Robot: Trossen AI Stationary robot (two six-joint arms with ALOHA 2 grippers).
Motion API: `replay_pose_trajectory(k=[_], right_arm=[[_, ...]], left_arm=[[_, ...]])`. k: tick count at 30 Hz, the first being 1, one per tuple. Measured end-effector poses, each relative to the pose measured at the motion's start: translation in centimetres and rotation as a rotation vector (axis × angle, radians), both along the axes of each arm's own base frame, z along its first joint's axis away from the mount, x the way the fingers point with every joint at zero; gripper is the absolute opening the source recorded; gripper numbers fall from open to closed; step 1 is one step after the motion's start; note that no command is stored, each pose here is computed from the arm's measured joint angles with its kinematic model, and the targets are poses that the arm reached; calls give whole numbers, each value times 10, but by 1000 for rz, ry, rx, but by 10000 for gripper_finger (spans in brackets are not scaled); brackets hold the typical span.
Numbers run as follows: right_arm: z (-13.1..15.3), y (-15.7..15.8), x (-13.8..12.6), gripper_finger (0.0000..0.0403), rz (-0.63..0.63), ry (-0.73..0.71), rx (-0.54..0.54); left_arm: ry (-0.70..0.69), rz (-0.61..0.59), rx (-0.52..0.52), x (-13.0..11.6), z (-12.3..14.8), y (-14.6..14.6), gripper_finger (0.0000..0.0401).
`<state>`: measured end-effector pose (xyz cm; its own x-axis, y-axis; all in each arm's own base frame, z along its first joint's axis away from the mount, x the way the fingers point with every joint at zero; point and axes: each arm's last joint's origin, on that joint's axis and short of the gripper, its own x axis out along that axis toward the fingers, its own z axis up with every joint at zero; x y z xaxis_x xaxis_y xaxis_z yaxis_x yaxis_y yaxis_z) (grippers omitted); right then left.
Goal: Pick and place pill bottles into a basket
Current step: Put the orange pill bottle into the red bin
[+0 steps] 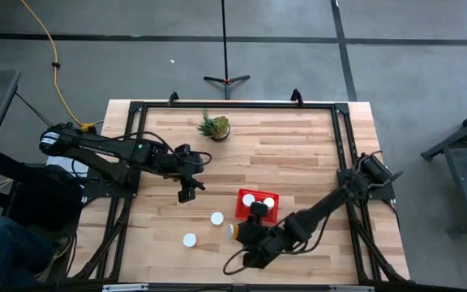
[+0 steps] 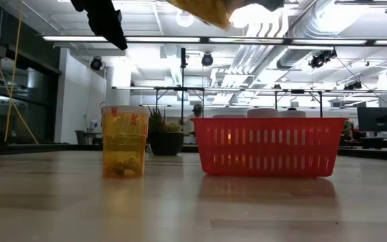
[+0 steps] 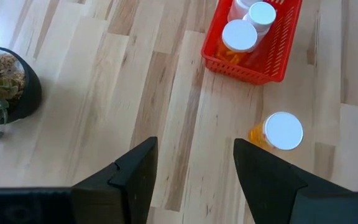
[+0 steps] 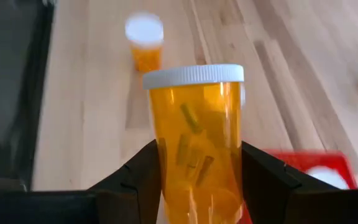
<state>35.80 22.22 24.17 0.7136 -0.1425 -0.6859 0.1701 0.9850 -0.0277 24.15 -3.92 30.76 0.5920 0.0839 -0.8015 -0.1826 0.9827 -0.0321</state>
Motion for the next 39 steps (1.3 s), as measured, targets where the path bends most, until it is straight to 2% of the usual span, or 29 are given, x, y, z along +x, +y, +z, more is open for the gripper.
replay_pose_trajectory(k=[8, 16, 23, 34, 39], right_arm=[[25, -12, 26, 170, 81, -209, 107], [34, -34, 43, 170, 73, -303, 99], [51, -69, 67, 170, 157, -454, 178], [67, -118, 86, 169, 115, -618, 127], [76, -151, 94, 169, 104, -729, 115]], left_arm=[[-4, -18, 11, -2, 1, 0, 243], [-71, -15, 6, -15, 16, 3, 243], [-173, 8, 15, -38, 36, 8, 243], [-293, 107, 67, -84, 59, 20, 243], [-366, 145, 69, -103, 69, 25, 243]])
